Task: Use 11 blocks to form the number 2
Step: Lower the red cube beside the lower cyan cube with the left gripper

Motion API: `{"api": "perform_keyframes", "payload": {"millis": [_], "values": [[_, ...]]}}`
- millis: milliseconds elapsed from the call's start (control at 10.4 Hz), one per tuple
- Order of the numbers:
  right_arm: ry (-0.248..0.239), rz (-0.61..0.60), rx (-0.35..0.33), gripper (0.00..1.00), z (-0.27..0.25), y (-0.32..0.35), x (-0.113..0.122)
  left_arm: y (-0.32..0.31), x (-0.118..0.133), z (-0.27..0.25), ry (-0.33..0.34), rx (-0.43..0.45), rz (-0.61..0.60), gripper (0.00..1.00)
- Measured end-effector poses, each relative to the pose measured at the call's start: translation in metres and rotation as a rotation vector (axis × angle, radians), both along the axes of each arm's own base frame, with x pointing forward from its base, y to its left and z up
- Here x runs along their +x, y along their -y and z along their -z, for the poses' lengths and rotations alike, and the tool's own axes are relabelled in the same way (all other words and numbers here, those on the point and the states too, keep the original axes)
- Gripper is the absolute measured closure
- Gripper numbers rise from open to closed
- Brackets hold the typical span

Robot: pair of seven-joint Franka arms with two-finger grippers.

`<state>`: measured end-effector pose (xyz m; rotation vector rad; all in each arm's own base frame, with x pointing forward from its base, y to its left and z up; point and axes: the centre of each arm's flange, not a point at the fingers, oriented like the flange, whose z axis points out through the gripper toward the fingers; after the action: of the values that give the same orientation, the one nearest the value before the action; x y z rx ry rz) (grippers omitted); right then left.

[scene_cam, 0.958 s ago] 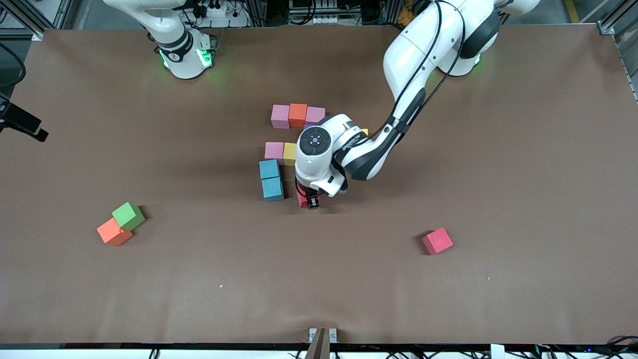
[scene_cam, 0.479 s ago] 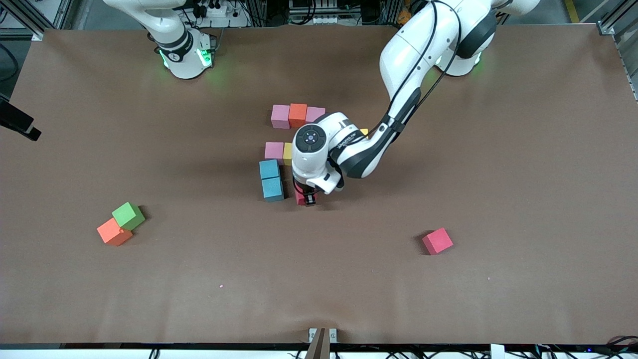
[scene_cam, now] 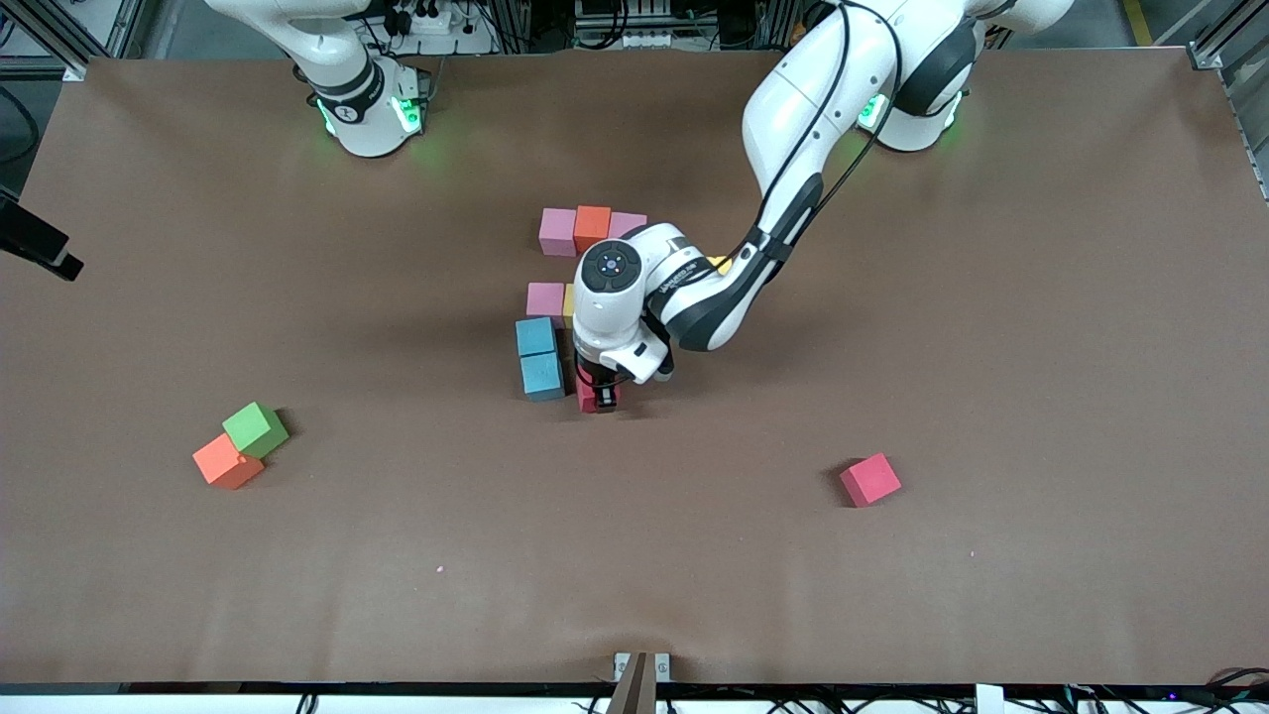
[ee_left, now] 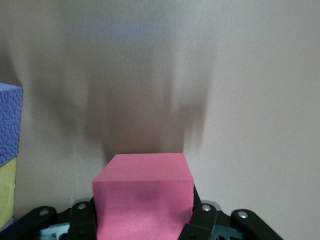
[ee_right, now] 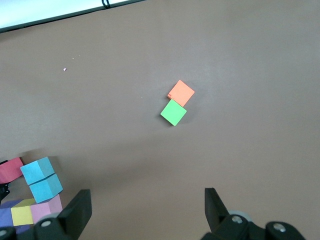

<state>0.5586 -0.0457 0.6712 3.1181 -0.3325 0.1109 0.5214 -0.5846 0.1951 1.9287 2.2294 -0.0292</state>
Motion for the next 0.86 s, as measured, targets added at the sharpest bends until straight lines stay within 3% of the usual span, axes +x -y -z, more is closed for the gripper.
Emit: {"api": "perform_keyframes", "payload": {"millis": [862], "values": [[-0.001, 0.007, -0.003, 0.0, 0.0, 0.003, 0.0, 0.013, -0.008, 0.0, 0.036, -0.045, 0.02, 0.39]]}}
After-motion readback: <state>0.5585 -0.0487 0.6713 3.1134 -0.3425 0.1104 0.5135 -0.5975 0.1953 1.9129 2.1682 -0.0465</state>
